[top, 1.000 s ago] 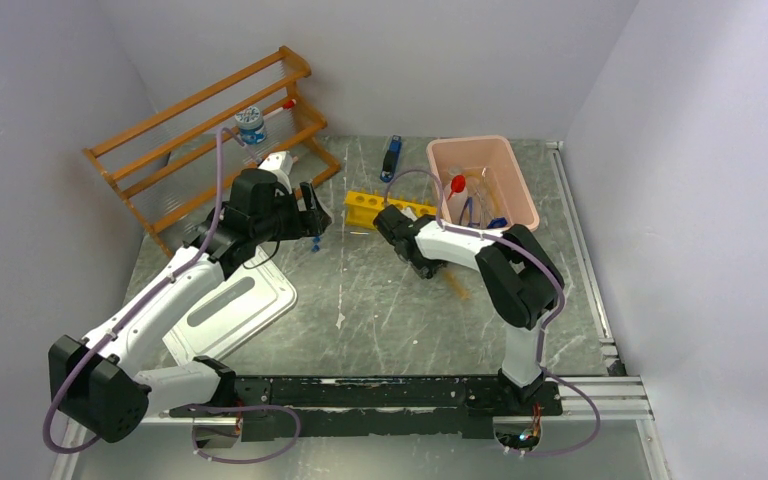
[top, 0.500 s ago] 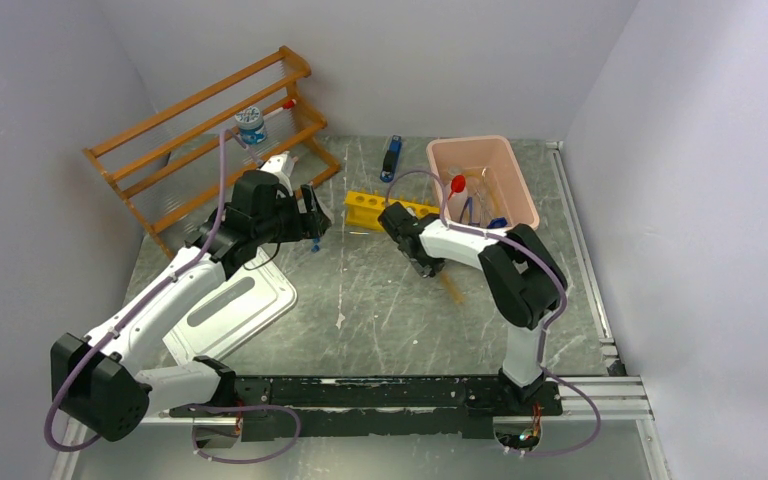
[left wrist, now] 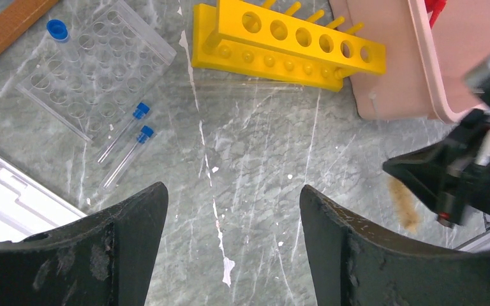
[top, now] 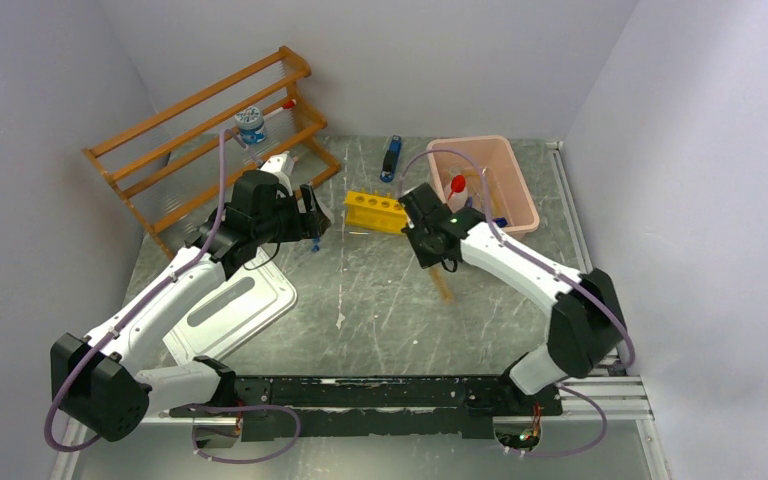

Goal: Organize the chemistry lab equipment

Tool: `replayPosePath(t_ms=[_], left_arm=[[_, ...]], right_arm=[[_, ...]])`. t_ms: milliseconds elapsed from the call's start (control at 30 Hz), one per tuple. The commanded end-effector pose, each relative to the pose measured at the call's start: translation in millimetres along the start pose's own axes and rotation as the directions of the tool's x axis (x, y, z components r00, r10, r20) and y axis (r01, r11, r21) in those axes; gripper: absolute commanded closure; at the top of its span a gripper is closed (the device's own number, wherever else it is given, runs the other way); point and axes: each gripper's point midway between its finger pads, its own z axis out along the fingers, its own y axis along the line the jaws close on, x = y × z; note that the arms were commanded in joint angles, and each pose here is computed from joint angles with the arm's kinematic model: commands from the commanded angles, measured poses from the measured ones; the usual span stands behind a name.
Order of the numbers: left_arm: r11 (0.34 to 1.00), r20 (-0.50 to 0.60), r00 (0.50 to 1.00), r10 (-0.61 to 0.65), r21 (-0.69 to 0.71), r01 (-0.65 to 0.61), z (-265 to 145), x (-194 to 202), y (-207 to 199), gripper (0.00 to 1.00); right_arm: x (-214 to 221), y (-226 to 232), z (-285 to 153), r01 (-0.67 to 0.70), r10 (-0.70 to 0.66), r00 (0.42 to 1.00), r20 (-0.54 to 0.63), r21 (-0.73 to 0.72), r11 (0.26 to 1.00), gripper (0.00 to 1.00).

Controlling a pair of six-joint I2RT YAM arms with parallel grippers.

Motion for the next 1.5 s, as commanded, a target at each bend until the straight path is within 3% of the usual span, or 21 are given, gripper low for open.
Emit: replayPosePath(t_ms=[0, 133, 300, 567, 867, 1067, 1200, 1467], left_arm=[[1.0, 0.03, 1.0, -0.004, 0.001, 0.004, -2.1, -7.4, 1.0, 0.21], [1.0, 0.03, 1.0, -0.003, 0.0, 0.003, -2.8, -7.1, 1.4, 0.21], [1.0, 0.033, 0.999, -0.001, 0.003, 0.001, -3.2, -8.9, 0.1, 0.21], [1.0, 0.036, 0.999, 0.017, 0.002, -0.017, -7.5, -11.4, -0.4, 0.2], [1.0, 0.039, 0.999, 0.028, 0.003, -0.028, -4.3, -13.8, -1.3, 0.15], [0.999, 0.036, 0.999, 0.029, 0.014, -0.029, -3.2, -12.1, -2.4, 0.16], [0.993, 0.032, 0.998, 0.056, 0.098, -0.058, -2.2, -12.2, -17.0, 0.16], [0.984, 0.041, 0.993, 0.11, 0.135, -0.114, -8.1, -16.4, -24.2, 0.16]], right_arm=[[-28.4, 4.5, -42.1, -0.036, 0.046, 0.99, 0.134, -0.078, 0.996, 1.0], [-79.4, -7.4, -89.2, -0.066, 0.09, 0.933, 0.348, -0.08, 0.995, 1.0], [-143.7, -52.4, -150.4, -0.149, 0.103, 0.805, 0.585, 0.032, 0.988, 1.0], [-164.7, -160.5, -184.4, -0.367, 0.096, 0.677, 0.729, 0.223, 0.903, 1.0], [-135.3, -206.3, -127.4, -0.398, 0.024, 0.757, 0.654, 0.431, 0.81, 1.0], [-123.2, -211.1, -76.2, -0.361, 0.058, 0.784, 0.618, 0.378, 0.852, 1.0], [-120.2, -209.1, -39.0, -0.36, 0.126, 0.791, 0.598, 0.288, 0.888, 1.0], [-106.7, -220.4, 19.0, -0.298, 0.114, 0.861, 0.495, 0.311, 0.903, 1.0]])
